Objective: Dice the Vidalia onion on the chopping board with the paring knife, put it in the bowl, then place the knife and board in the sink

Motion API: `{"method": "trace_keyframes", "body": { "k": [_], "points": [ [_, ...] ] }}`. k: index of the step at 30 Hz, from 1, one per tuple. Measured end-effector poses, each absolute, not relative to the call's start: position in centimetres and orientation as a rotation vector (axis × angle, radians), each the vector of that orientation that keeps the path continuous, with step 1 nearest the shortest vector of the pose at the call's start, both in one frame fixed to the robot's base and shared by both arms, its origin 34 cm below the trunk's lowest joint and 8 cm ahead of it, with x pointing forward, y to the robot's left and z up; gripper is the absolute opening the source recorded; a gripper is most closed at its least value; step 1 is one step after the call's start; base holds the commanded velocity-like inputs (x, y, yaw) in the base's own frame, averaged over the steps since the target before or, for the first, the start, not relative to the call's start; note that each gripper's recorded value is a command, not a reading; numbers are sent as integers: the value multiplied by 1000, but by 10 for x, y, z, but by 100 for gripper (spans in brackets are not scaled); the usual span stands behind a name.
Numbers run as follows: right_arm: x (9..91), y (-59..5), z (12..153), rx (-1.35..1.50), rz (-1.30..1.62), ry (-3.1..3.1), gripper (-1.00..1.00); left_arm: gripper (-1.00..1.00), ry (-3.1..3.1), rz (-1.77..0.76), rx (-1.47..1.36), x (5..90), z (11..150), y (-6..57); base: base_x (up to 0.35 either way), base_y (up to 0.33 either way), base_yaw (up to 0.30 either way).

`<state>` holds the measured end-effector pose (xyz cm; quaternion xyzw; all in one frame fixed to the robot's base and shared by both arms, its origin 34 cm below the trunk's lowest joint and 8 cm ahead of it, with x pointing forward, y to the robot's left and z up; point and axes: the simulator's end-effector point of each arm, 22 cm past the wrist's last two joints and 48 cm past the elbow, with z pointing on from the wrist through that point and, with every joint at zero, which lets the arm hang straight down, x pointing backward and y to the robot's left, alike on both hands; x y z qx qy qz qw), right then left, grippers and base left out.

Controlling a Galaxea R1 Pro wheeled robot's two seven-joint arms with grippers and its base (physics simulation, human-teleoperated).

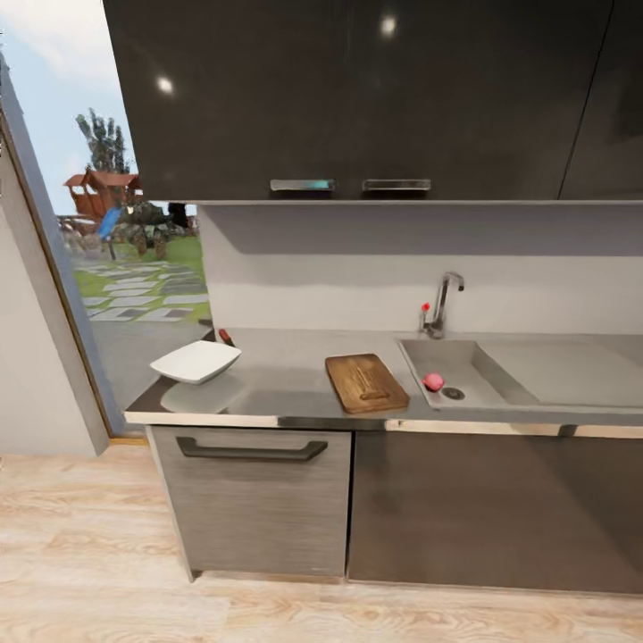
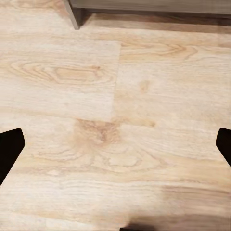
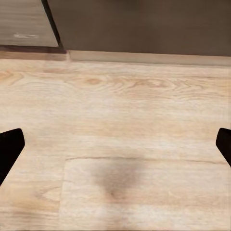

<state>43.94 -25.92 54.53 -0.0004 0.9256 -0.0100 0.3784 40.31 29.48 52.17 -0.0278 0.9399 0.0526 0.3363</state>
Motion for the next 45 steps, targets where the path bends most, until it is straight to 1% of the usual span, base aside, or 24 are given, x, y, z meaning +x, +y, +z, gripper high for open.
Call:
{"method": "trace_keyframes", "body": {
  "k": [18,25,28,30,34,39,45],
  "points": [
    [439,-261,545,2,-28,2365,100,100,2452,137,-74,402,521,295,7,278,0],
    [440,-263,545,7,-35,2366,100,100,2467,138,-72,397,517,295,0,42,0],
    [444,-272,550,29,-82,2353,100,100,2476,138,-70,393,515,295,0,4,0],
    [464,-290,569,75,-177,2295,100,100,2480,138,-69,392,514,294,0,1,0],
    [494,-306,603,125,-261,2223,100,100,2482,136,-71,391,514,294,0,0,0],
    [523,-311,641,144,-285,2199,100,100,2482,136,-71,391,513,293,0,0,0],
    [562,-313,719,153,-291,2161,100,100,2483,136,-70,390,513,293,0,0,0]
  ]
}}
